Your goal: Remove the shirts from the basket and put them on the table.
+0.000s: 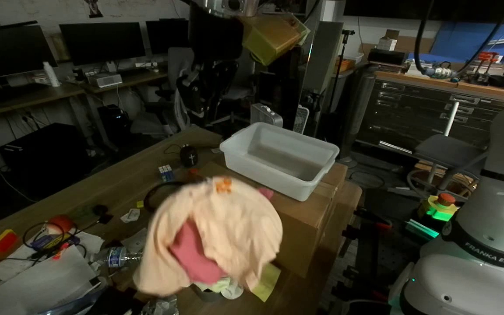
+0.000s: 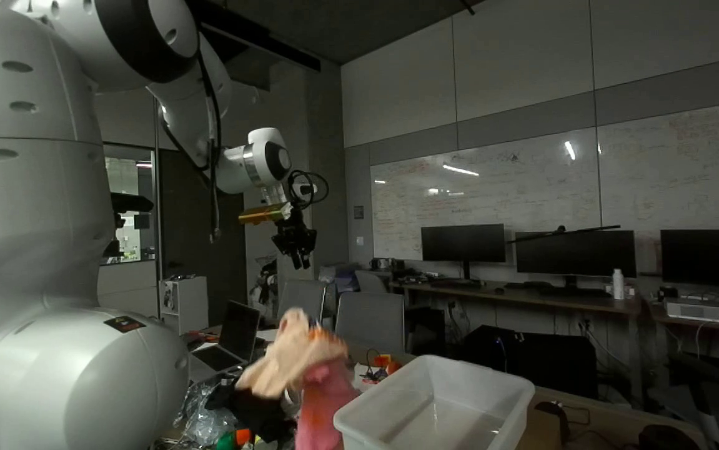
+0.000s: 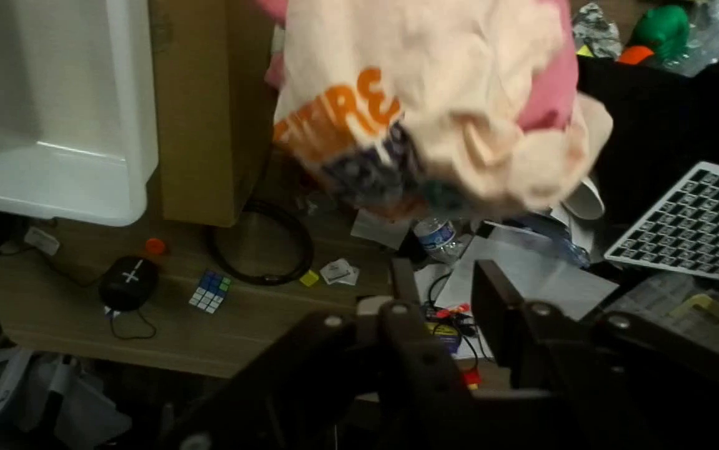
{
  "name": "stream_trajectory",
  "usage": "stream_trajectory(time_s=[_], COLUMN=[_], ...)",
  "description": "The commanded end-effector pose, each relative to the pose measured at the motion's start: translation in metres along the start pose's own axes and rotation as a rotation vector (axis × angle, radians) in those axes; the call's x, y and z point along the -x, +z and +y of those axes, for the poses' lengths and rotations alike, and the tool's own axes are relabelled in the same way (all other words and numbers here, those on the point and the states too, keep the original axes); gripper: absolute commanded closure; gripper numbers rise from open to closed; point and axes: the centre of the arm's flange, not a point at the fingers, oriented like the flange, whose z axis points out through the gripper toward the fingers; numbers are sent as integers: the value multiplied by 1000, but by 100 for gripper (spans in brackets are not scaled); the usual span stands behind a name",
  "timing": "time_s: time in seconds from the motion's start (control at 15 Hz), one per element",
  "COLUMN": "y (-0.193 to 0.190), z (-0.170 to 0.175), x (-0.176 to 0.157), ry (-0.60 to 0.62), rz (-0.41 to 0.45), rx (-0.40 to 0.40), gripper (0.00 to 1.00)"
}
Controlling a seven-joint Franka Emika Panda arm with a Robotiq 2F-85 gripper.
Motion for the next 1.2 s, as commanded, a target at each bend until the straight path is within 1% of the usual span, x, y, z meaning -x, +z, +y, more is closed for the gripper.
stream_trajectory(time_s=[0.0, 0.07, 0.13, 0.2, 0.33, 0.47, 0.67, 0.8, 1.0, 1.13], y=[5, 8, 13, 19, 33, 44, 57, 67, 74, 73], z=[-2, 1, 9, 19, 49, 87, 146, 181, 232, 257], x=[-3, -3, -2, 0, 11, 26, 53, 70, 104, 123], ry=[-71, -82, -86, -89, -73, -67, -68, -58, -18, 23], rz=[-1, -24, -57, -117, -227, -337, -461, -504, -527, -526], rx=[95, 121, 149, 190, 274, 314, 294, 276, 225, 197], gripper=[39, 30, 23, 15, 2, 0, 0, 0, 0, 0])
